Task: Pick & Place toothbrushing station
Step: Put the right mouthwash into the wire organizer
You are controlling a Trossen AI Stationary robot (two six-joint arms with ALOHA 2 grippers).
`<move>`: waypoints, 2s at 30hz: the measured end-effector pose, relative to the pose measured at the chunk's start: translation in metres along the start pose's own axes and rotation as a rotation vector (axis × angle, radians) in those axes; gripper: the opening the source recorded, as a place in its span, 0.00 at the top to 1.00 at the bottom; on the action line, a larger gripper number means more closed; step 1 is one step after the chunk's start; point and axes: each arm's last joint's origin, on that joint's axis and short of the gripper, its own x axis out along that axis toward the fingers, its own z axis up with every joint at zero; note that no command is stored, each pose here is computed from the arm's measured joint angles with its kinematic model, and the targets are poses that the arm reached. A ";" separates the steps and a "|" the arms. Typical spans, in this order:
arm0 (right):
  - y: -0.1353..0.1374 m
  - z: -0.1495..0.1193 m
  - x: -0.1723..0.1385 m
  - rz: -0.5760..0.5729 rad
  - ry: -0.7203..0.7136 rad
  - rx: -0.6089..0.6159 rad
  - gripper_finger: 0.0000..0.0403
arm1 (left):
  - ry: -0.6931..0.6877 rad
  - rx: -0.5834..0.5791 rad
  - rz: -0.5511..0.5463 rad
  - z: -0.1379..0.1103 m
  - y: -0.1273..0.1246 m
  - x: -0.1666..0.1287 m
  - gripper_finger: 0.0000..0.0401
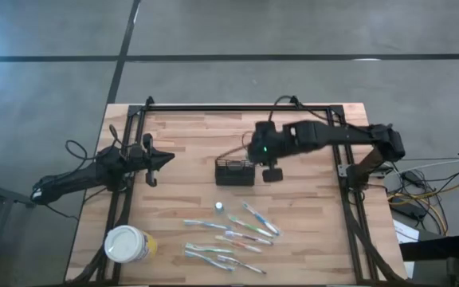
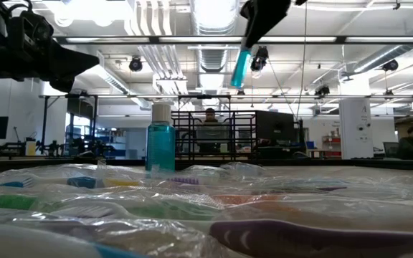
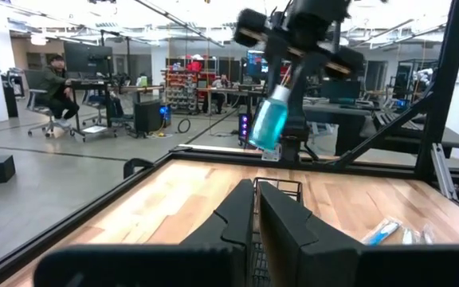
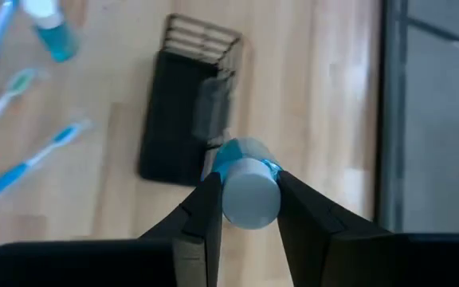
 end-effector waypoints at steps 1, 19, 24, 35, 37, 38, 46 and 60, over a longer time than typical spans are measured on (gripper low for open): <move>-0.005 0.002 0.001 0.007 -0.006 -0.017 0.79 | 0.000 0.000 0.000 0.000 0.000 0.000 0.94; -0.004 0.060 0.054 0.188 -0.002 -0.647 0.79 | 0.039 0.014 0.004 -0.004 0.000 0.000 0.94; 0.004 0.061 0.075 0.268 0.107 -0.700 0.79 | 0.056 0.013 0.005 -0.005 0.000 0.000 0.94; 0.005 0.065 0.081 0.271 0.104 -0.722 0.79 | 0.070 0.017 0.006 -0.007 0.000 0.000 0.94; 0.006 0.065 0.081 0.278 0.101 -0.716 0.79 | 0.070 0.017 0.006 -0.007 0.000 0.000 0.94; 0.006 0.065 0.081 0.289 0.093 -0.714 0.79 | 0.070 0.017 0.006 -0.007 0.000 0.000 0.94; 0.009 0.062 0.086 0.358 0.066 -0.709 0.79 | 0.071 0.017 0.006 -0.007 0.000 0.000 0.94; 0.004 0.057 0.117 0.408 0.079 -0.754 0.79 | 0.074 0.022 0.007 -0.007 0.000 0.000 0.94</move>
